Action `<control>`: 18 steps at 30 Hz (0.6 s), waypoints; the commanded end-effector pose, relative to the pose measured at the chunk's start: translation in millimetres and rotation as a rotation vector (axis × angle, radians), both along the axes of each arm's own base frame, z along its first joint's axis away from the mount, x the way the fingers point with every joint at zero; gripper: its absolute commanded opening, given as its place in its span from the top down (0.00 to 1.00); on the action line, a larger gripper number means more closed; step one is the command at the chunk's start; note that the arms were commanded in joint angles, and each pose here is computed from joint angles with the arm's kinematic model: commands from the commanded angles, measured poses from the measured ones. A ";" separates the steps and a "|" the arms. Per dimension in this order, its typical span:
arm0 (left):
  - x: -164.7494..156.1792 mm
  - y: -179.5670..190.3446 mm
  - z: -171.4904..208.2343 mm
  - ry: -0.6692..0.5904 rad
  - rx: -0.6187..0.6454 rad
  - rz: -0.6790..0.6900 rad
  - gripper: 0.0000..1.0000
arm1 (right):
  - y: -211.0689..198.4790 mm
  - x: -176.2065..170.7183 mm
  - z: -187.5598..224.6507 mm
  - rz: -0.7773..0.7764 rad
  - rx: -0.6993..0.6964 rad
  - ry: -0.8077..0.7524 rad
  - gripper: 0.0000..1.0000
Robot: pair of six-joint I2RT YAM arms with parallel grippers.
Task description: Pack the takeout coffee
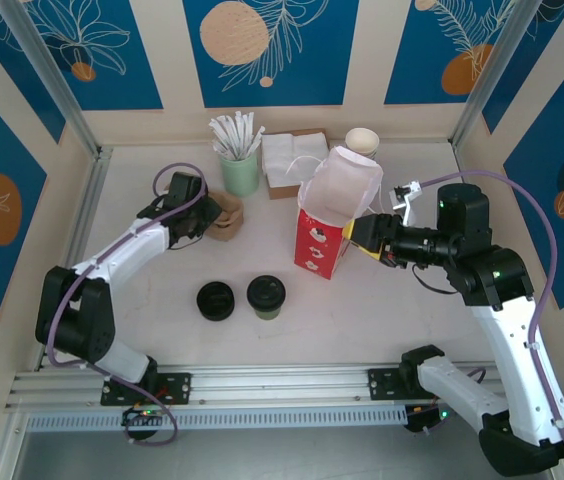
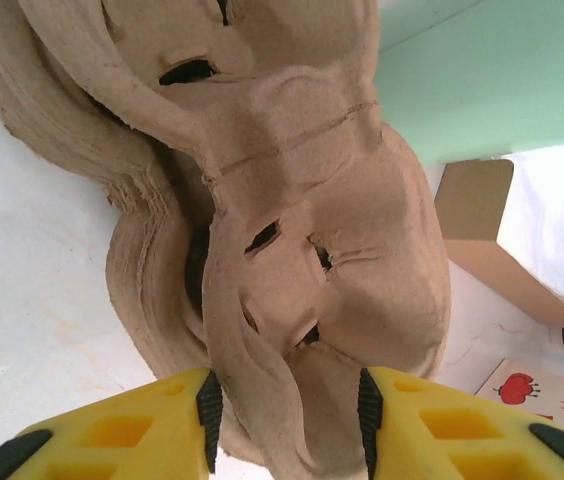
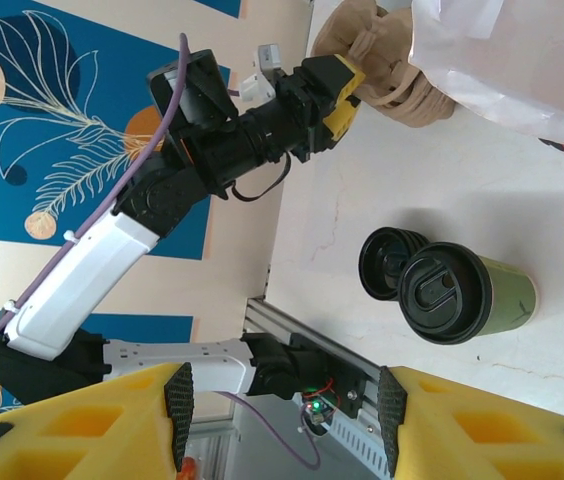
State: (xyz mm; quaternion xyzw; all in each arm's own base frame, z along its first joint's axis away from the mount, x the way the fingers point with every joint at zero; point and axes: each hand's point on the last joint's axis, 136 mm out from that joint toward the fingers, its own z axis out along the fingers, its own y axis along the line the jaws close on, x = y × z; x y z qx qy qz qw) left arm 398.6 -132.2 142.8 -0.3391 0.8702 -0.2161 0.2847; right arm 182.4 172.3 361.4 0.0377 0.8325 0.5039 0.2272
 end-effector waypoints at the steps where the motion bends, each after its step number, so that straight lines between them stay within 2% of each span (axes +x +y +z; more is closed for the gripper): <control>1: 13.9 4.1 9.2 -0.049 -0.051 0.057 0.60 | 1.7 -5.4 2.6 0.034 0.018 -0.001 0.45; 9: 17.9 5.2 1.8 -0.041 -0.061 0.077 0.66 | -0.4 -4.5 1.8 0.025 0.023 0.009 0.46; 18: 16.0 6.0 10.4 -0.065 -0.084 0.085 0.87 | -0.1 -2.3 4.5 0.020 0.031 0.003 0.46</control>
